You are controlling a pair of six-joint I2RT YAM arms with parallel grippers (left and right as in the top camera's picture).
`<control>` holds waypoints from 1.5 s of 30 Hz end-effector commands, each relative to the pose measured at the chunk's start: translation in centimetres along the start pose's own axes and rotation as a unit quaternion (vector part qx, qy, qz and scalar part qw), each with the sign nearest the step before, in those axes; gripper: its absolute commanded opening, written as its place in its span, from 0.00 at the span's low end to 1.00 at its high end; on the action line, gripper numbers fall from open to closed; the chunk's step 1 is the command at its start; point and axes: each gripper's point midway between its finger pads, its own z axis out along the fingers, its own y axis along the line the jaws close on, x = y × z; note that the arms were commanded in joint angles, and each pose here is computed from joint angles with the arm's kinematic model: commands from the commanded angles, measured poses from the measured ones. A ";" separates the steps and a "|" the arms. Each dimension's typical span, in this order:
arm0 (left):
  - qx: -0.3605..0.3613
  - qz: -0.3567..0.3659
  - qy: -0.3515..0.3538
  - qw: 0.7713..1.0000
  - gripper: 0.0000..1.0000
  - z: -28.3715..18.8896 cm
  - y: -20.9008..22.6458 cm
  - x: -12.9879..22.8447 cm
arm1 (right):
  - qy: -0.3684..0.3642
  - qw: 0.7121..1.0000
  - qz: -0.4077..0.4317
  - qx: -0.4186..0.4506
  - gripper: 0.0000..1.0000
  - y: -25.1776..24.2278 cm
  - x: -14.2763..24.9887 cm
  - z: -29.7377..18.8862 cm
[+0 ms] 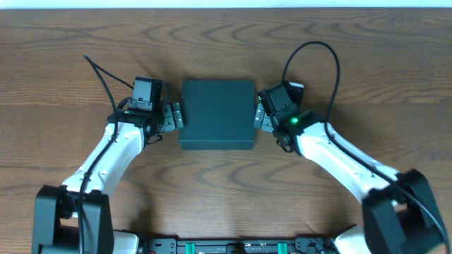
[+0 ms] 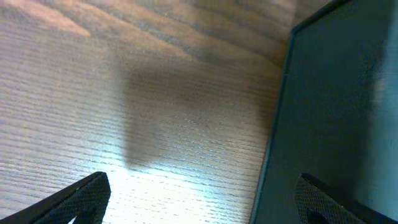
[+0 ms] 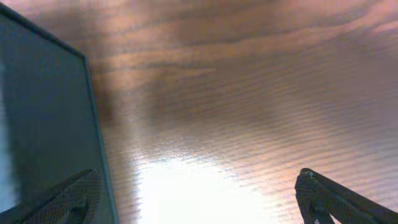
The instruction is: Pack container
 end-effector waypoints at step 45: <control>0.069 -0.010 -0.154 0.986 0.95 -22.8 4.4 10.1 | -0.123 0.979 0.038 -0.161 0.99 -14.2 6.6 -24.7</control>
